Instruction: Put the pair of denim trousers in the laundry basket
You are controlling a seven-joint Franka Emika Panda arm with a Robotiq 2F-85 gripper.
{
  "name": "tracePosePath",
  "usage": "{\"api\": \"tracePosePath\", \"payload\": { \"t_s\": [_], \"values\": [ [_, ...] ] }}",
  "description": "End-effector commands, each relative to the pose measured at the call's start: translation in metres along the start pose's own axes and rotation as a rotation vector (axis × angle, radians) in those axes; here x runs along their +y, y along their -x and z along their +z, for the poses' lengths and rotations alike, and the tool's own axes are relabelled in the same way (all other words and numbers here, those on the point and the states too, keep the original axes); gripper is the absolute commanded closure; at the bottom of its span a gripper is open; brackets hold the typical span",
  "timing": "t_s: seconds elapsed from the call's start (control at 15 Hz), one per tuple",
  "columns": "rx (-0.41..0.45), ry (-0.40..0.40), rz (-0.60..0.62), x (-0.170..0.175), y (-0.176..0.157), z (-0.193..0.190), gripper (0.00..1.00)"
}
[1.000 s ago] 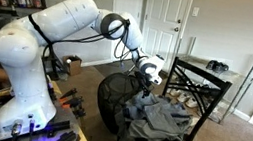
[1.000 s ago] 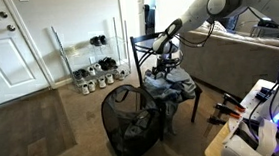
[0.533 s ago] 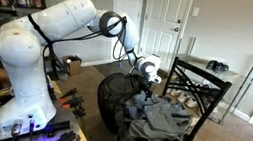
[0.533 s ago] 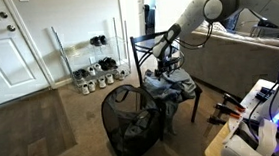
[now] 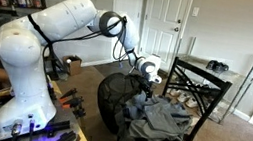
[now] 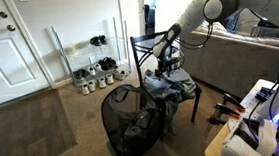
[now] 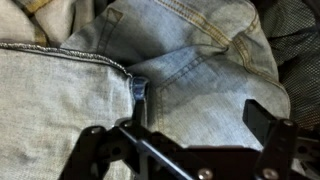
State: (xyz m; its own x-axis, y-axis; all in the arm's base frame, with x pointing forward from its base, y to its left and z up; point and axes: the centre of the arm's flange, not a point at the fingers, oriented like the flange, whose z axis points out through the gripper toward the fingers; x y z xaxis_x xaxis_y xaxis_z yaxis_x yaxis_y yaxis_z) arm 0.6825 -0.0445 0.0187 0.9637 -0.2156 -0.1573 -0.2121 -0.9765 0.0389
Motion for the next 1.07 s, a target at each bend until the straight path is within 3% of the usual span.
{"api": "tracePosePath", "payload": {
  "t_s": [0.0, 0.47, 1.0],
  "values": [
    [0.014, -0.008, 0.000, 0.000, -0.011, 0.008, 0.00],
    [-0.014, -0.034, -0.101, -0.059, -0.029, 0.055, 0.00],
    [-0.033, 0.143, -0.130, -0.071, -0.029, 0.080, 0.00]
  ]
}}
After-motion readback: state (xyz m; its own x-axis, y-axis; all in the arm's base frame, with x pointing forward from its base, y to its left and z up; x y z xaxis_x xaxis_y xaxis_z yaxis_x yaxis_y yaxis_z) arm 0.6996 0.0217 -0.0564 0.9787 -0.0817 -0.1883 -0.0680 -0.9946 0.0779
